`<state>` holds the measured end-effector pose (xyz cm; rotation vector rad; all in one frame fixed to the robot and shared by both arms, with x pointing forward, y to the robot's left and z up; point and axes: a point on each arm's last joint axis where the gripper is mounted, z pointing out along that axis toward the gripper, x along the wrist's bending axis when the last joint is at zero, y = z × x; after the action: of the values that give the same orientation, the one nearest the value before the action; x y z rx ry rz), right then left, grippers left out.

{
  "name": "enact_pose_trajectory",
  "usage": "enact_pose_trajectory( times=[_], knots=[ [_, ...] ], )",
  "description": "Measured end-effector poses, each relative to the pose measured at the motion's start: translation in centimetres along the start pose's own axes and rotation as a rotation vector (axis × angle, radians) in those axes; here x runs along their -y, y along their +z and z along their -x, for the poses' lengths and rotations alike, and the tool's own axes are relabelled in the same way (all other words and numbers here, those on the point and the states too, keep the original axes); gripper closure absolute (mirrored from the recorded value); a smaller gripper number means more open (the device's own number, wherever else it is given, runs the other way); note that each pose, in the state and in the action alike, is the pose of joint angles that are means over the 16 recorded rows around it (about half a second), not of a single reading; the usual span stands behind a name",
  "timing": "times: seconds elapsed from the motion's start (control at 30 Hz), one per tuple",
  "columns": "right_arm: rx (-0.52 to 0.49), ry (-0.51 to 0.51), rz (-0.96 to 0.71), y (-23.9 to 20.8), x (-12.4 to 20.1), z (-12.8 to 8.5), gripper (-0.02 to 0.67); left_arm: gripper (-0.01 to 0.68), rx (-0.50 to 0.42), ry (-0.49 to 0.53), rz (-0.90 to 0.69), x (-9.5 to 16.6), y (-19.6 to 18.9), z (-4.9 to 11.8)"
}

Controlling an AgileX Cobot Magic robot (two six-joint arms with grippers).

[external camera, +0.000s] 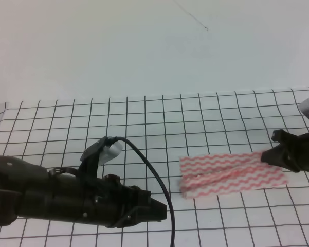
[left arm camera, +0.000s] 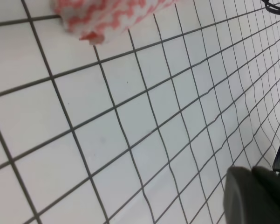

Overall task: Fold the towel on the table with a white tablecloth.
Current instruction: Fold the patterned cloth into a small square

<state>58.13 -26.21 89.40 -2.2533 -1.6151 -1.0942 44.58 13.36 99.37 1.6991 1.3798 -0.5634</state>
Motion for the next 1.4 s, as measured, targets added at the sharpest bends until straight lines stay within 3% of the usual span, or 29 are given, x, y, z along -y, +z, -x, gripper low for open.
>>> enact_pose_trajectory(
  times=[0.93, 1.1, 1.4],
  knots=[
    [0.047, -0.011, 0.061, 0.1, -0.7, 0.5, 0.632, 0.672, -0.002, 0.002, -0.001, 0.0, 0.0, 0.0],
    [0.037, -0.037, 0.054, 0.1, -0.7, 0.3, 0.575, 0.672, -0.004, 0.007, -0.002, 0.0, 0.0, 0.0],
    [-0.004, -0.120, 0.090, -1.3, -1.1, -1.0, 0.413, 0.672, -0.006, 0.023, -0.005, 0.0, 0.0, -0.1]
  ],
)
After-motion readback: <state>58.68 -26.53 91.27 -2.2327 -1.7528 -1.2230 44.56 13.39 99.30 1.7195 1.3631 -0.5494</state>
